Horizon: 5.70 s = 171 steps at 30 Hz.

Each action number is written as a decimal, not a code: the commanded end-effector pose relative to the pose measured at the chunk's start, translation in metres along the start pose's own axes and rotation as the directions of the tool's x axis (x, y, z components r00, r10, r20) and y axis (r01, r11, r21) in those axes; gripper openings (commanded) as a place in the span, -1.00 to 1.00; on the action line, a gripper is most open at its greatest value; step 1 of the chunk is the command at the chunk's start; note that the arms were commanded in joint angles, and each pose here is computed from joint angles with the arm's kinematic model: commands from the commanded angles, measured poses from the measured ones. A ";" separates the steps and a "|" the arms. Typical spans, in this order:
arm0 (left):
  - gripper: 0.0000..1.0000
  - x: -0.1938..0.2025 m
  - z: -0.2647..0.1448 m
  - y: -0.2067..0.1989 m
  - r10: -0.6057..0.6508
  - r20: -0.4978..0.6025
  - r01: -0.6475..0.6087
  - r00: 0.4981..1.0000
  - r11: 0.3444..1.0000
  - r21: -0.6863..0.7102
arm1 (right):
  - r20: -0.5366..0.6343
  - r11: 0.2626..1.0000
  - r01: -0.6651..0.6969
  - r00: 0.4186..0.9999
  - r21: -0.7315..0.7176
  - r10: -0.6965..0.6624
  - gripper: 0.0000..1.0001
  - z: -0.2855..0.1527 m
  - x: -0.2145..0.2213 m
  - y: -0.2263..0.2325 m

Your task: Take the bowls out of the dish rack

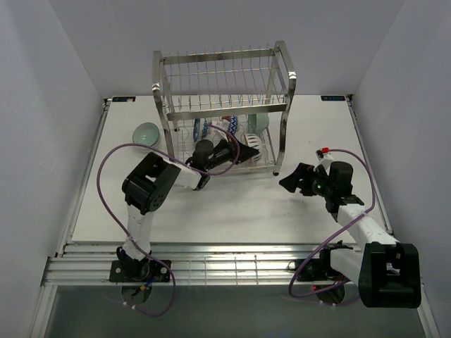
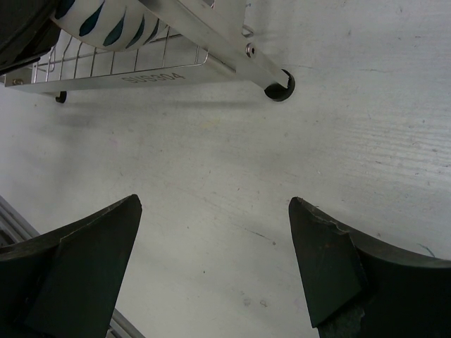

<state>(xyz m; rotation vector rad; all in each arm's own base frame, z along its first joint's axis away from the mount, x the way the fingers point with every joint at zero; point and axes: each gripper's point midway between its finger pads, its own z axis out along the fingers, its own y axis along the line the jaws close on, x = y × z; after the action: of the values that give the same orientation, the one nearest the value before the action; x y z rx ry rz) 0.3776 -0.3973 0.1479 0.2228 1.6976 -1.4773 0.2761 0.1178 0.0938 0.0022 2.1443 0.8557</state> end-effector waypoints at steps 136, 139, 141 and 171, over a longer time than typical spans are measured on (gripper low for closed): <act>-1.00 -0.251 -0.270 0.195 -0.066 0.007 0.037 0.998 0.457 -0.888 | 0.037 0.997 0.051 0.998 -0.064 -0.048 0.82 -0.001 -0.010 0.015; -1.00 -0.245 -0.279 0.202 -0.069 -0.014 0.014 0.998 0.395 -0.919 | 0.039 0.997 0.050 0.998 -0.060 -0.048 0.83 -0.001 -0.010 0.015; -1.00 -0.239 -0.285 0.205 -0.076 -0.033 -0.002 0.997 0.372 -0.928 | 0.038 0.997 0.049 0.998 -0.060 -0.047 0.83 0.000 -0.010 0.014; 0.12 -0.265 -0.285 0.167 0.041 -0.049 -0.060 0.998 0.334 -0.941 | 0.023 0.998 0.043 0.999 -0.040 -0.042 0.82 0.001 -0.007 0.010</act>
<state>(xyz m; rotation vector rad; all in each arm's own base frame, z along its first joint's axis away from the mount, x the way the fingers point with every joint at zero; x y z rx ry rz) 0.5146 -0.0052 0.1215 -0.3885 2.3993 -0.2330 0.2759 0.1232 0.1018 -0.0337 2.1117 0.8829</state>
